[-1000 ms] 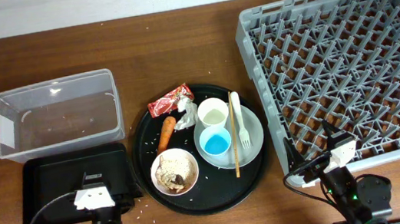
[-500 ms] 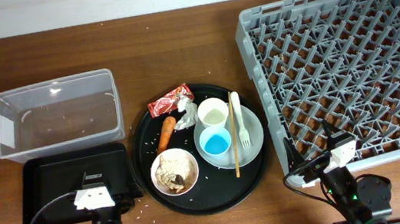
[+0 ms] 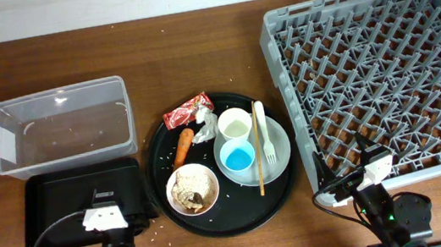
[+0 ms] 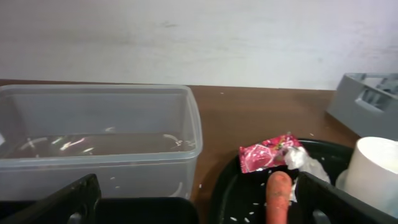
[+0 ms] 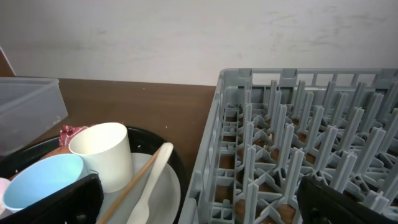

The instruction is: Sort waste into correct bins and load items into the dishwasher rack

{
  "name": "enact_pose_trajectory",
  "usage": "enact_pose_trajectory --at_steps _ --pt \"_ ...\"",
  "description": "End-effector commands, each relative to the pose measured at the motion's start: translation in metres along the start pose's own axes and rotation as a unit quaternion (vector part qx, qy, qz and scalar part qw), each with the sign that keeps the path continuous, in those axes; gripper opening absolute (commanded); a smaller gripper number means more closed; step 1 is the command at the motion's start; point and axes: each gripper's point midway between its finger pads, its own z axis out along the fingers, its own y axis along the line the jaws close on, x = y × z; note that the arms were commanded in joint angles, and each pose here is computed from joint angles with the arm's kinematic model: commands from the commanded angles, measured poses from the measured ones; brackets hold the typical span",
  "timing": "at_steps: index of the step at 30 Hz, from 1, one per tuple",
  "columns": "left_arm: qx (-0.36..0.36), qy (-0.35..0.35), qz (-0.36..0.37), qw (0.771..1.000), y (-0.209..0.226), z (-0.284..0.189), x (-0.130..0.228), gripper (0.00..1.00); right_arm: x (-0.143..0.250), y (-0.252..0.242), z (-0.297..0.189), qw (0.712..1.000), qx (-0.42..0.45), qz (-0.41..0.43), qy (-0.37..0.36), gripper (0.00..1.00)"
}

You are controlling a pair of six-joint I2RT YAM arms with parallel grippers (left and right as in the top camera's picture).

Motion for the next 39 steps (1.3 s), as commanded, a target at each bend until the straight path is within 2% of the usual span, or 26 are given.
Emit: enact_pose_trajectory --at_steps 1,2,4,6,9,13,16,18,19,21,22,23,25,27,30,34,37,39 --pt "0.09 -0.003 0.007 0.996 -0.03 -0.003 0.0 0.99 0.002 0.005 0.0 1.0 -0.014 -0.001 0.002 0.99" --pt "0.146 -0.004 0.008 0.989 -0.049 -0.007 -0.001 0.99 0.003 0.007 0.0 1.0 -0.022 0.012 0.002 0.99" --pt "0.197 -0.005 -0.006 0.98 -0.066 -0.014 -0.006 0.99 -0.003 0.028 -0.003 0.996 -0.082 0.043 -0.003 0.99" --pt "0.227 -0.021 -0.021 0.974 -0.077 -0.025 -0.033 0.99 -0.022 0.043 -0.01 0.988 -0.121 0.091 -0.007 0.99" --pt "0.188 0.023 -0.032 0.981 -0.068 -0.043 -0.065 0.99 -0.064 0.051 -0.03 0.985 -0.121 0.122 0.012 0.99" --pt "0.14 0.124 -0.049 0.981 -0.06 -0.054 -0.119 0.99 -0.092 0.057 -0.052 0.977 -0.099 0.104 0.16 0.98" --pt "0.108 0.237 -0.063 0.963 -0.055 -0.041 -0.143 0.99 -0.123 0.057 -0.04 0.967 -0.112 0.063 0.22 0.99" --pt "0.105 0.284 -0.059 0.951 -0.056 -0.028 -0.161 0.99 -0.148 0.066 -0.021 0.956 -0.148 0.088 0.239 0.99" --pt "0.13 0.298 -0.069 0.943 -0.066 -0.025 -0.162 0.99 -0.152 0.069 -0.012 0.949 -0.163 0.104 0.25 0.99" --pt "0.182 0.306 -0.087 0.93 -0.084 -0.022 -0.163 0.99 -0.117 0.068 0.011 0.915 -0.15 0.146 0.345 0.98" --pt "0.183 0.3 -0.092 0.932 -0.085 -0.018 -0.167 0.99 -0.105 0.066 0.015 0.907 -0.138 0.143 0.37 0.99" --pt "0.189 0.305 -0.096 0.928 -0.089 -0.012 -0.165 0.79 -0.076 0.062 0.025 0.887 -0.094 0.147 0.428 0.99" --pt "0.205 0.336 -0.091 0.915 -0.101 -0.003 -0.151 0.72 -0.063 0.07 0.034 0.875 -0.096 0.143 0.452 0.99" --pt "0.201 0.395 -0.055 0.895 -0.117 0.01 -0.118 0.68 -0.06 0.053 0.038 0.875 -0.022 0.168 0.454 0.99" --pt "0.171 0.471 -0.014 0.865 -0.151 0.037 -0.063 0.62 -0.098 0.035 0.031 0.894 0.022 0.182 0.408 0.99" --pt "0.176 0.534 0.02 0.827 -0.201 0.077 0.02 0.53 -0.122 0.02 0.008 0.896 0.063 0.204 0.389 0.99" --pt "0.156 0.581 0.017 0.799 -0.207 0.089 0.071 0.43 -0.112 0.021 -0.002 0.883 0.068 0.206 0.417 0.99" --pt "0.149 0.597 0.02 0.788 -0.207 0.092 0.09 0.4 -0.109 0.021 -0.003 0.879 0.07 0.207 0.423 0.99"
